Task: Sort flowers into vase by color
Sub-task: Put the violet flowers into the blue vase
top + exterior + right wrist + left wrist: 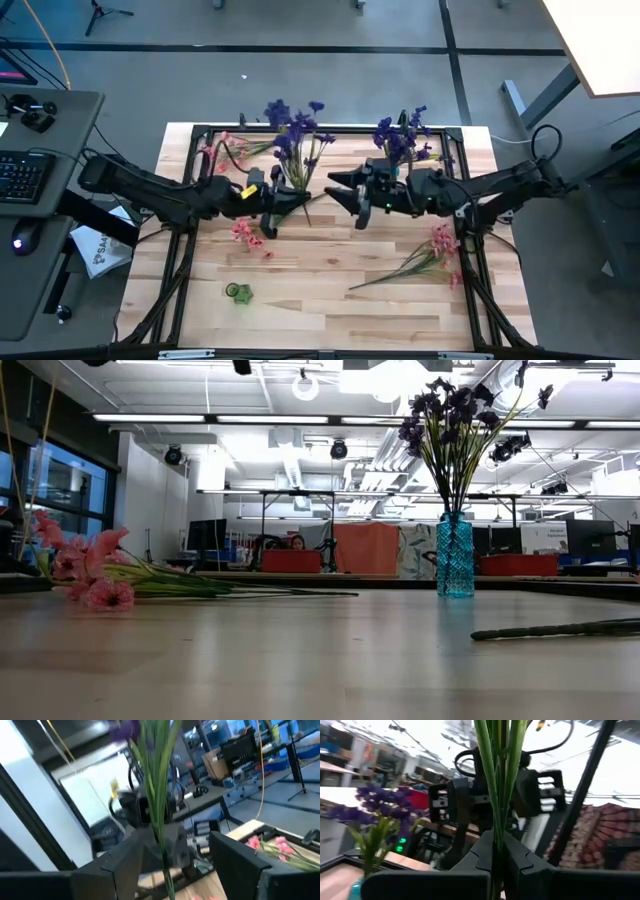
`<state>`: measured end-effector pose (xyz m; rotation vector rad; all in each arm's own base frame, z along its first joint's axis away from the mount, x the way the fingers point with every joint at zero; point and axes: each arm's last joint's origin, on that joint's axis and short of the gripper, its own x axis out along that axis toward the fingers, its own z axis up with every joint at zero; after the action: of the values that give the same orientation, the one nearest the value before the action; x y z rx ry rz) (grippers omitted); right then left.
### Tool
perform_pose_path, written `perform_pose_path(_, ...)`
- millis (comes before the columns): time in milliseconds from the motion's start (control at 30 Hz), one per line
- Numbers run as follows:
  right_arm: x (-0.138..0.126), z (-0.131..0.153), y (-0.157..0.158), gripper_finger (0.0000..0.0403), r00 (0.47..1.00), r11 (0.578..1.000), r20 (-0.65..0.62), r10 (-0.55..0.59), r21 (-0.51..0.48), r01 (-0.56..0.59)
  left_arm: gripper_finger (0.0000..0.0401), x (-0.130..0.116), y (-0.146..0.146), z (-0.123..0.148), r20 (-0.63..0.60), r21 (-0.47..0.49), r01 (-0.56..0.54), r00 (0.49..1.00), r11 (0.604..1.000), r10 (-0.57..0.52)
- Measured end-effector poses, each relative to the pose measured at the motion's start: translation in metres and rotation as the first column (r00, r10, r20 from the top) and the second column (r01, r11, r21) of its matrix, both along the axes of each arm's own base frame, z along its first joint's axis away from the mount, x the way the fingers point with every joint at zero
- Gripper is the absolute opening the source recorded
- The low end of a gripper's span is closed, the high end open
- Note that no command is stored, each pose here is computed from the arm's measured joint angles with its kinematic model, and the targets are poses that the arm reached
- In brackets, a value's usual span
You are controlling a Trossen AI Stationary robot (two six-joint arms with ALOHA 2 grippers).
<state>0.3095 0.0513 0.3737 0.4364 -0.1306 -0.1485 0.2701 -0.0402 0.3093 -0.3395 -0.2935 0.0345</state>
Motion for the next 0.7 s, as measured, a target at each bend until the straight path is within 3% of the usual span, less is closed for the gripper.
perform_pose_path(267,0.015,-0.004,-0.001,0.0257,0.999,0.998,-0.05,0.009,-0.061,-0.012,0.0,0.03,-0.003,-0.001,-0.047,0.022,-0.034,0.998,0.999,0.035)
perform_pose_path(567,0.016,-0.007,-0.005,0.0256,0.996,0.998,-0.086,-0.004,-0.06,-0.001,0.0,0.042,-0.005,0.0,-0.072,0.078,-0.043,0.996,0.996,0.049)
perform_pose_path(700,0.016,-0.01,-0.006,0.0234,0.994,1.0,-0.105,-0.002,-0.023,0.0,0.0,0.043,-0.005,-0.003,-0.106,0.086,-0.04,0.993,0.996,0.049)
